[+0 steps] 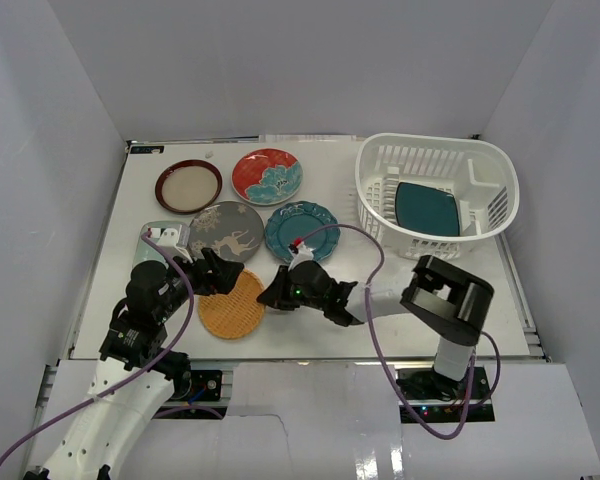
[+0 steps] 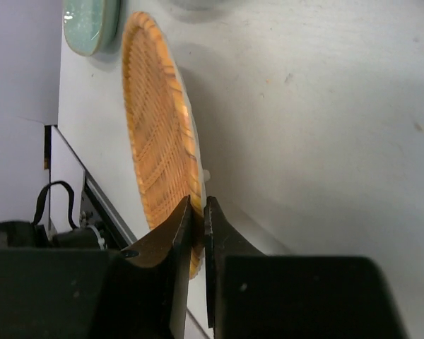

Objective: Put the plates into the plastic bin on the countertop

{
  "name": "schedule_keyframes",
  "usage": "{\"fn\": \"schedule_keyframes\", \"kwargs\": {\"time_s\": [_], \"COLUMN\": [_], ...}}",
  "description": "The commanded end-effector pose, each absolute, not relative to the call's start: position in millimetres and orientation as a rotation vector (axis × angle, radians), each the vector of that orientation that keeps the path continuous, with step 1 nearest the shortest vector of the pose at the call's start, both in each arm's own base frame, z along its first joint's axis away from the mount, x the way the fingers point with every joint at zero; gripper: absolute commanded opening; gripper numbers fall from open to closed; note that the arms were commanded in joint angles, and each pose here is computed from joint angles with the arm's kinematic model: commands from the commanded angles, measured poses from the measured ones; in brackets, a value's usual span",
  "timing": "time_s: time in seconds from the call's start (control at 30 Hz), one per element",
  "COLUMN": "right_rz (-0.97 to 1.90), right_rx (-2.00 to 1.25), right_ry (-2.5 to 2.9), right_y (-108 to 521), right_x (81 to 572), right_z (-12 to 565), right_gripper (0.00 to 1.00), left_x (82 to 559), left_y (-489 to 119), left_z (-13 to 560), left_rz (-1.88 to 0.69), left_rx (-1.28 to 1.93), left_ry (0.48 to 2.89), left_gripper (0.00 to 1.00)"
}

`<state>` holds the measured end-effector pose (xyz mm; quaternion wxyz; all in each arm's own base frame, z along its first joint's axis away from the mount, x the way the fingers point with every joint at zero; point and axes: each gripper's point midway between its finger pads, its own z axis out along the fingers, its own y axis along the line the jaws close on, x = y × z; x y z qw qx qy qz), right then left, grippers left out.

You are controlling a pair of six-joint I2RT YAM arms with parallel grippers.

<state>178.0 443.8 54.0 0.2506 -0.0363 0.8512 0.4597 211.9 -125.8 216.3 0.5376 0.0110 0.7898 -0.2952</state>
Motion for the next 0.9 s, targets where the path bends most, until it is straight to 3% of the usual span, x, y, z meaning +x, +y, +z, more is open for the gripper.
{"fn": "schedule_keyframes", "kwargs": {"time_s": [0.0, 0.17, 0.4, 0.57, 0.87], "right_rz": [1.136, 1.017, 0.683, 0.564, 0.538], "right_rx": [-0.118, -0.189, 0.150, 0.388, 0.636], "right_ry": [2.222, 1.956, 1.702, 1.718, 1.820], "right_y": [410.6, 355.0, 168.7, 59.1, -6.6], "right_x": [188.9, 211.8, 308.0, 363.3, 420.9], "right_z": [83.7, 206.9, 314.2, 306.5, 242.6], "right_gripper": [0.08, 0.08, 0.08, 0.08, 0.08], "left_x": [211.8, 211.1, 209.8, 209.7, 209.4], "left_y": [-123.4, -123.5, -126.6, -128.0, -129.2], "left_z": [232.8, 233.8, 233.6, 232.3, 231.3], "left_rz": [-0.695, -0.698, -0.716, -0.721, -0.727], "left_rx": [0.021, 0.025, 0.041, 0.046, 0.050], "left_ry": [1.845, 1.841, 1.838, 1.843, 1.845], "left_gripper": [0.98, 0.98, 0.98, 0.98, 0.98]}}
